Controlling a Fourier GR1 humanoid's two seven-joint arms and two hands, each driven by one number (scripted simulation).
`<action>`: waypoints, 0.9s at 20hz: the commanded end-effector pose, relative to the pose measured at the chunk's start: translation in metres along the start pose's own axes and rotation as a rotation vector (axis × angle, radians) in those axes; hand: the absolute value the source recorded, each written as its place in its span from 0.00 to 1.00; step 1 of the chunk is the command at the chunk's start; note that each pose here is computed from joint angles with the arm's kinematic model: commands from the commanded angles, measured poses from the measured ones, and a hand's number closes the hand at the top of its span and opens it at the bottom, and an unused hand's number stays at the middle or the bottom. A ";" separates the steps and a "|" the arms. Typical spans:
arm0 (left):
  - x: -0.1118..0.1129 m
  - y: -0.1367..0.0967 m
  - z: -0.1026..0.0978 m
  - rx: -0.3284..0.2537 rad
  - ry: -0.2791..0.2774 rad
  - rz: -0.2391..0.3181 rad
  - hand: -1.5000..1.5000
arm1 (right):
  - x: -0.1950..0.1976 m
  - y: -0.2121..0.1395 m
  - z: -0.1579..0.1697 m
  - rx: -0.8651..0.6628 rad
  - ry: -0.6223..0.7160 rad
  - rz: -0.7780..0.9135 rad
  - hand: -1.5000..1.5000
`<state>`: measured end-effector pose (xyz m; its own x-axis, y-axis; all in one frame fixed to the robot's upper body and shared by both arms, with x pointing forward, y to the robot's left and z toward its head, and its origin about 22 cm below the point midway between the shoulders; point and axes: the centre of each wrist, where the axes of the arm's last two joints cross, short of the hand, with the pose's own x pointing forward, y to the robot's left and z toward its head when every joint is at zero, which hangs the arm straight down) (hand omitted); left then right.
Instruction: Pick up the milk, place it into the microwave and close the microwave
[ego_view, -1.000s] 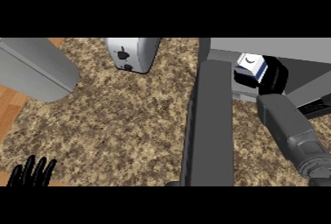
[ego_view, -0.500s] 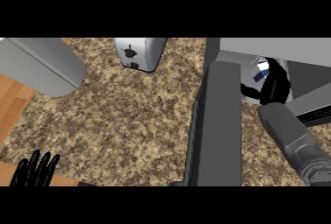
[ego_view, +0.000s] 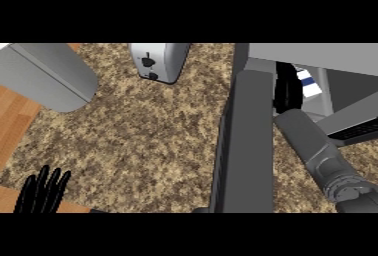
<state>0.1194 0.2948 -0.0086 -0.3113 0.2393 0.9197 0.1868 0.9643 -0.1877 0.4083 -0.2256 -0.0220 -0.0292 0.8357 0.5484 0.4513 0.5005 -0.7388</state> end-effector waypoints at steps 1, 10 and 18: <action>0.002 -0.002 -0.003 -0.017 -0.003 -0.010 0.00 | 0.017 0.013 0.007 0.105 -0.021 -0.071 0.00; -0.001 0.001 0.004 0.010 -0.008 0.001 0.00 | 0.036 0.019 0.005 0.089 -0.009 -0.379 0.00; 0.003 0.008 0.007 0.012 0.009 -0.009 0.00 | -0.001 0.024 0.039 0.147 0.021 -0.617 0.00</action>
<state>0.1111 0.3003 -0.0108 -0.3111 0.2309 0.9219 0.1740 0.9675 -0.1836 0.3954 -0.1952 -0.0419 -0.2058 0.4653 0.8609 0.2703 0.8725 -0.4070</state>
